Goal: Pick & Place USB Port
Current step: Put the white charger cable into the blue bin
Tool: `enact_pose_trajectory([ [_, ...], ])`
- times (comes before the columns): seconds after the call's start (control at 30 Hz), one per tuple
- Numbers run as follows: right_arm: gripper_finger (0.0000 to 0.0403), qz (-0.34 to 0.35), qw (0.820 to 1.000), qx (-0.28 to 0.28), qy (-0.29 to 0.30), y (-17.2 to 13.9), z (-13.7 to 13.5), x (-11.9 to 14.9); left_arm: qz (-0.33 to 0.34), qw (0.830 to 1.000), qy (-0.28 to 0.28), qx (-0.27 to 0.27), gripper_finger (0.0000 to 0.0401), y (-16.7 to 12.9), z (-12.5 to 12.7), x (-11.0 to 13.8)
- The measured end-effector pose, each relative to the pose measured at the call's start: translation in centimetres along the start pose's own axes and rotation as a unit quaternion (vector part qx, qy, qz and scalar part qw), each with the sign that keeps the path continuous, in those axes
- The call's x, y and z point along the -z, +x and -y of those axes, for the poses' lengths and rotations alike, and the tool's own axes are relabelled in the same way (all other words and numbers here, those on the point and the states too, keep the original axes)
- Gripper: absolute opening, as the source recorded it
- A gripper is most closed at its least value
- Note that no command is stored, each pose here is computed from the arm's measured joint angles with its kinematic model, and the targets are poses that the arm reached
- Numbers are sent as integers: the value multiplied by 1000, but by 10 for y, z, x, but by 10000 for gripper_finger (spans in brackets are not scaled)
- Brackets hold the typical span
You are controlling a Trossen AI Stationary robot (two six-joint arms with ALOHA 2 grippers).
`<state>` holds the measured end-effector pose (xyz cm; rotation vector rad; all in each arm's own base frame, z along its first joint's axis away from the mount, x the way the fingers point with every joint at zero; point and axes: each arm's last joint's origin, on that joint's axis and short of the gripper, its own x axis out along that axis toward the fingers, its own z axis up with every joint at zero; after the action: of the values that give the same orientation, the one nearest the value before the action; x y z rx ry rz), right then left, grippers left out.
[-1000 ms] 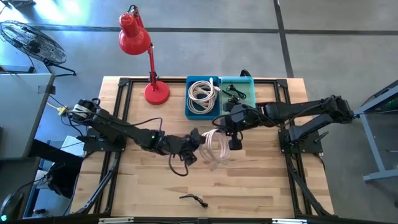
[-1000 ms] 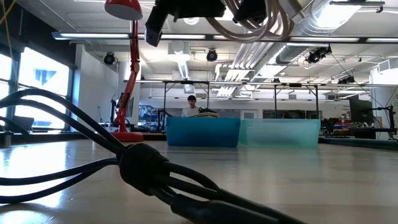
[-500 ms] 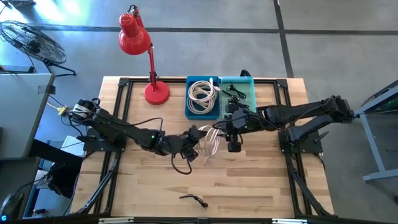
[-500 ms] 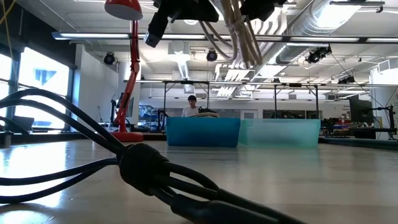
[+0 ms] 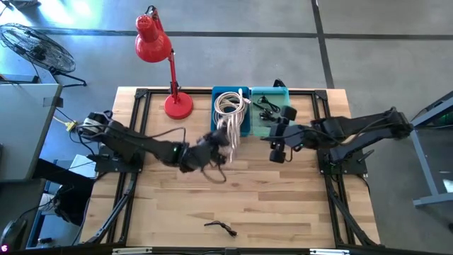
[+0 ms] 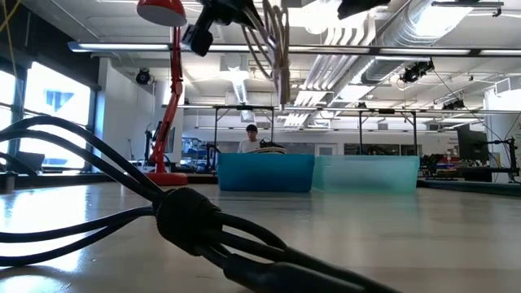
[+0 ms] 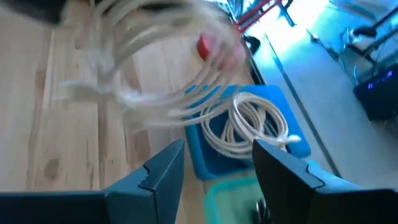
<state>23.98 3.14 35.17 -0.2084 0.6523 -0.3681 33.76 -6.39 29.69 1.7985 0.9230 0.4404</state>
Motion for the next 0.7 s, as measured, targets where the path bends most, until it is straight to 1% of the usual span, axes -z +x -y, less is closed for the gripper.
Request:
enact_pose_trajectory([
  [0.07, 181, -17, 1000, 0, 12, -2, 2, 4, -38, 999, 33, 15, 2, 11, -9, 11],
  [0.13, 181, -38, 999, 2, 20, -2, 2, 9, -53, 996, 62, 31, 2, 25, -20, 25],
  [0.2, 181, -54, 998, 6, 27, 0, 1, 14, -44, 994, 86, 50, 1, 38, -30, 41],
  [0.3, 181, -77, 997, 8, 16, 6, -2, 26, -17, 988, 113, 100, 1, 57, -41, 68],
  [0.4, 181, -94, 995, 7, 6, 13, -6, 37, 21, 984, 82, 157, 1, 72, -47, 94],
  [0.47, 181, -97, 995, 7, 12, 16, -8, 41, 55, 980, 40, 185, 1, 79, -51, 108],
  [0.5, 182, -100, 995, 7, 13, 18, -9, 43, 74, 976, 24, 205, 1, 81, -50, 115],
  [0.53, 181, -100, 995, 7, 12, 19, -10, 45, 91, 971, 12, 221, 1, 84, -48, 119],
  [0.6, 181, -99, 995, 6, 11, 21, -11, 47, 109, 968, -7, 226, 1, 93, -45, 120],
  [0.7, 181, -95, 995, 5, 9, 23, -12, 49, 96, 963, -5, 252, 1, 109, -34, 125],
])
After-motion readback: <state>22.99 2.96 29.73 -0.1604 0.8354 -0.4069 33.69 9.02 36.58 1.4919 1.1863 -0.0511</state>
